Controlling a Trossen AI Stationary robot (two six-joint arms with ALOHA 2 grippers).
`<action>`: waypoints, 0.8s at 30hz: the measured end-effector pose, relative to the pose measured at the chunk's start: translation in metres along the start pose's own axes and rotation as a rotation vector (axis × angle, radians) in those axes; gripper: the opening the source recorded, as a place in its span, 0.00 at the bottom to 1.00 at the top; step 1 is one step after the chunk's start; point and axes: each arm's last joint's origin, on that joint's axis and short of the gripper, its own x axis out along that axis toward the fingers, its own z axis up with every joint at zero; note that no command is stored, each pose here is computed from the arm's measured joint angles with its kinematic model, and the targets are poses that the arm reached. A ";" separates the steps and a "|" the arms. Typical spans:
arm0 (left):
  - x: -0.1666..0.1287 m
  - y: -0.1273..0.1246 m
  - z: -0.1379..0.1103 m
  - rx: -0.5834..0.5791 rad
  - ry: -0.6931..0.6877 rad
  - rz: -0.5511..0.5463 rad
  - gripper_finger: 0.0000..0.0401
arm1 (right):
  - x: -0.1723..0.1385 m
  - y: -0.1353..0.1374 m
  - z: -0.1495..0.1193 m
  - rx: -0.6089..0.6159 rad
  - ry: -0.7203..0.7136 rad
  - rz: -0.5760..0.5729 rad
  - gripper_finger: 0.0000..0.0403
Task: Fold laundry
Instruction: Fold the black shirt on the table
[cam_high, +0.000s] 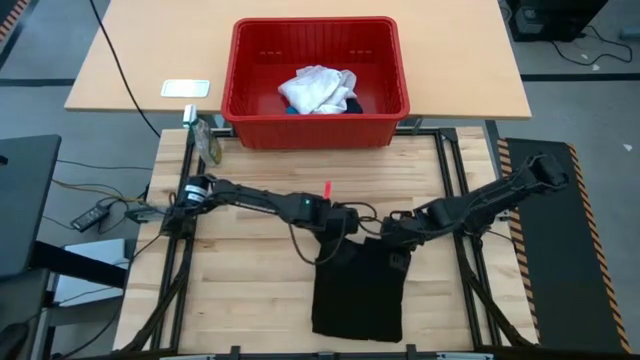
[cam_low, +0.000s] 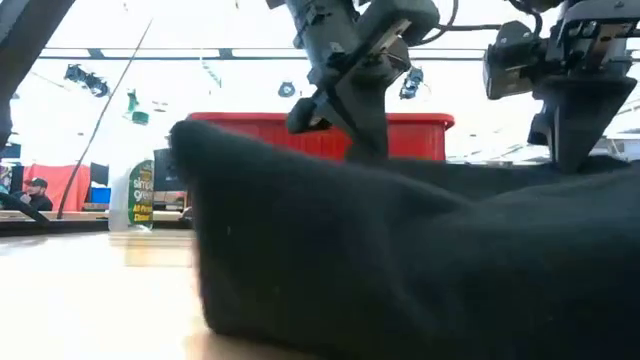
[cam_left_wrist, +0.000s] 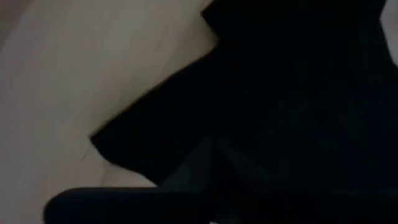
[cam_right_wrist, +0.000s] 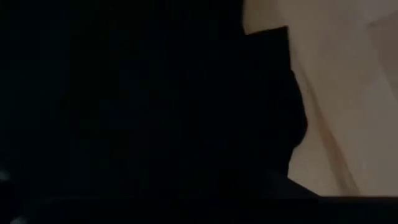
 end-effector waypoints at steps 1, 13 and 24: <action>0.001 0.002 0.003 0.002 -0.008 -0.002 0.09 | -0.001 -0.002 0.001 0.014 0.000 -0.006 0.21; -0.046 -0.015 0.000 0.052 -0.091 -0.122 0.28 | -0.022 0.015 0.005 0.154 -0.073 0.076 0.50; 0.025 -0.056 -0.046 0.345 0.026 -0.105 0.28 | -0.006 0.053 -0.008 -0.428 -0.307 0.194 0.47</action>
